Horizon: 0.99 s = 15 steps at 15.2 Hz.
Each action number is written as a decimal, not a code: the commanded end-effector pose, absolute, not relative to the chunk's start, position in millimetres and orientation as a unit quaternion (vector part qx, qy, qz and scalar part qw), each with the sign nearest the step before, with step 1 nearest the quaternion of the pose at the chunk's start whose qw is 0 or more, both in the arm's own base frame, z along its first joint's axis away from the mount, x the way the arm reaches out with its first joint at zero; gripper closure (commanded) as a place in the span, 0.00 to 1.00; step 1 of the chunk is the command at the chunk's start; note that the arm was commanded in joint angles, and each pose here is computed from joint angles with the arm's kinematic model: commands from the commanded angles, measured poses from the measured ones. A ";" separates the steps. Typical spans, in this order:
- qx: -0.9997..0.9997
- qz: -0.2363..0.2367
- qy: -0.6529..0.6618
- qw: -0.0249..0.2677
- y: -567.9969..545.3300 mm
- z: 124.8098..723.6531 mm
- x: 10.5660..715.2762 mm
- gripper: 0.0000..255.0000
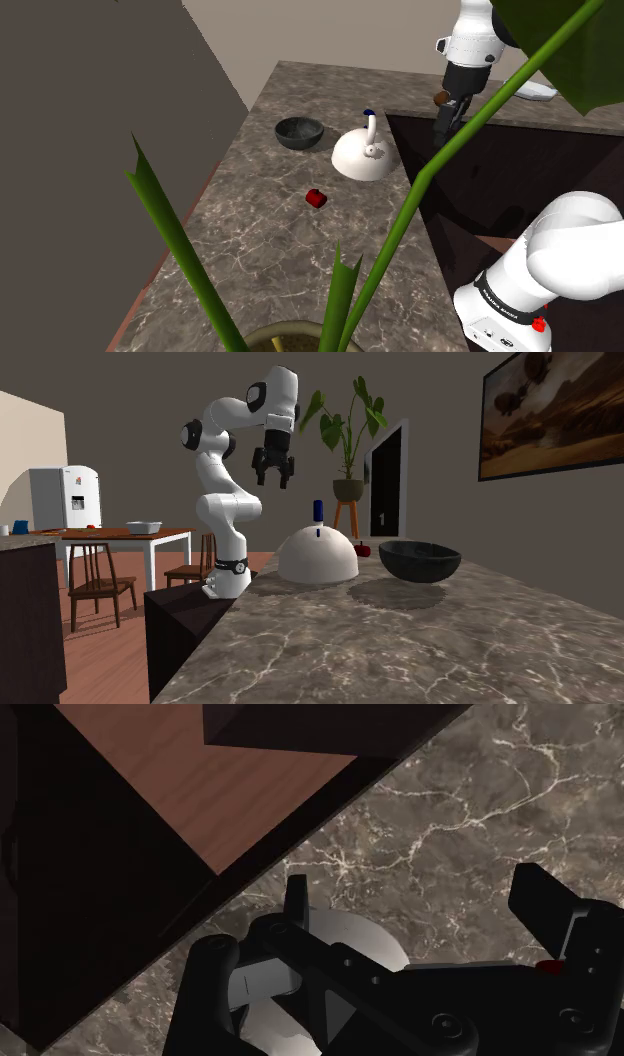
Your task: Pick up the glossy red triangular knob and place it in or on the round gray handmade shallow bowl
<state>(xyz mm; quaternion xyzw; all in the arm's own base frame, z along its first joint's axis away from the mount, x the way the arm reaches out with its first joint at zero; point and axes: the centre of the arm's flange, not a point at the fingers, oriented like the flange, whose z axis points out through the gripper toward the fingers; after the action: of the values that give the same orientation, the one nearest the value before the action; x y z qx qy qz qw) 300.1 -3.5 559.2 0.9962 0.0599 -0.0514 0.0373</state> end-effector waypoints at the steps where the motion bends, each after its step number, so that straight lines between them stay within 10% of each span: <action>1: 0.996 -0.051 0.060 0.037 -3.5 559.2 300.1 0.00; 15: 0.996 -0.019 0.083 0.020 110.6 463.9 392.9 0.00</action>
<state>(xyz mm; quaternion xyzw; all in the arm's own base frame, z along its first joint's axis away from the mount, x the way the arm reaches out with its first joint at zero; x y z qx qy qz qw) 383.3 101.2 469.4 0.9962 0.0815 -0.0228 0.0222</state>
